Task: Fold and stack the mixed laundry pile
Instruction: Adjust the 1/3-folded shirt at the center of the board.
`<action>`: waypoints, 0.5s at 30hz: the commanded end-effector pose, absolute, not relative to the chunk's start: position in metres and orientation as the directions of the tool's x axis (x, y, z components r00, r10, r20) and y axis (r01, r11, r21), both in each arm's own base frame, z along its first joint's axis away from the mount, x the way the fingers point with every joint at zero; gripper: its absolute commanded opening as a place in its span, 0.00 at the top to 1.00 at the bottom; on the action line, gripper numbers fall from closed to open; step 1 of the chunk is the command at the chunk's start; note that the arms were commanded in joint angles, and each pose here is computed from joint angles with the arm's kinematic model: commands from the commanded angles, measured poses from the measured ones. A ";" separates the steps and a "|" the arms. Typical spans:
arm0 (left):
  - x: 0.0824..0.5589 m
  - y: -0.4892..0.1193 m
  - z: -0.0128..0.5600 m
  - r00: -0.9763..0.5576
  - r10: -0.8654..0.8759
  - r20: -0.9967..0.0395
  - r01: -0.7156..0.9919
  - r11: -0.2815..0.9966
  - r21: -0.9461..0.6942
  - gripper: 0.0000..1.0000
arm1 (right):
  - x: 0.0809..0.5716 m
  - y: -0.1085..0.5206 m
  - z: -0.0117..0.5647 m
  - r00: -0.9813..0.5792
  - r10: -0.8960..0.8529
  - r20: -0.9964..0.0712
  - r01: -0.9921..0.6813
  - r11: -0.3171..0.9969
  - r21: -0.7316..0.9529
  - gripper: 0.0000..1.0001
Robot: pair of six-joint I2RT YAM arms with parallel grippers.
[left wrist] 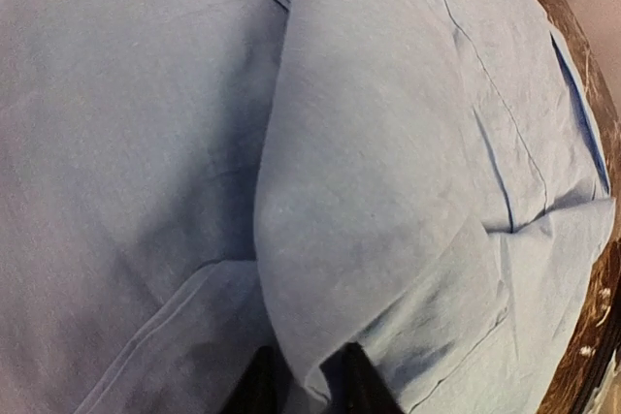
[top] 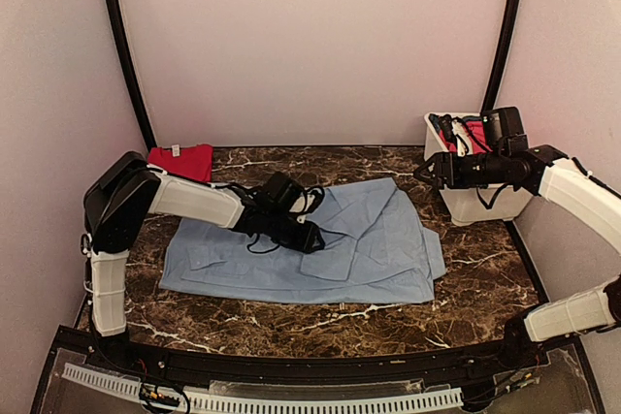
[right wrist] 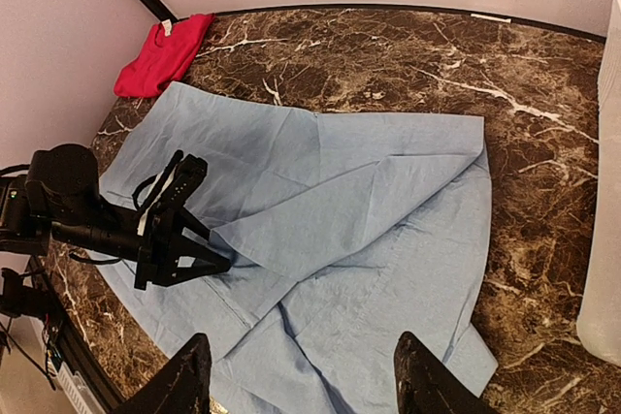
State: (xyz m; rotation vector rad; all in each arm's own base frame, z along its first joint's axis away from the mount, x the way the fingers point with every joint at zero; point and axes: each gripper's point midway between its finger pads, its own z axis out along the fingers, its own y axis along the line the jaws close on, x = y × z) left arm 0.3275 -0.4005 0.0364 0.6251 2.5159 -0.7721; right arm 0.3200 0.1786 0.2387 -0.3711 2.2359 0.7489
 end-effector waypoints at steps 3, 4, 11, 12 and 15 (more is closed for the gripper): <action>0.321 -0.441 0.094 -0.713 0.319 -0.625 0.652 0.630 -0.423 1.00 | 0.320 0.175 0.245 -0.661 -0.030 -0.750 -0.479 0.786 0.390 0.39; 0.322 -0.449 0.106 -0.671 0.338 -0.660 0.686 0.621 -0.380 1.00 | 0.319 0.175 0.244 -0.664 -0.026 -0.747 -0.478 0.783 0.398 0.39; 0.284 -0.506 0.088 -0.509 0.543 -0.668 0.827 0.523 -0.205 1.00 | 0.314 0.164 0.244 -0.674 0.013 -0.739 -0.453 0.782 0.427 0.39; 0.277 -0.516 0.089 -0.481 0.557 -0.677 0.844 0.504 -0.184 1.00 | 0.313 0.163 0.245 -0.673 0.015 -0.740 -0.453 0.782 0.428 0.39; 0.259 -0.530 0.060 -0.411 0.643 -0.646 0.887 0.445 -0.121 0.99 | 0.313 0.160 0.244 -0.675 0.020 -0.737 -0.443 0.789 0.427 0.39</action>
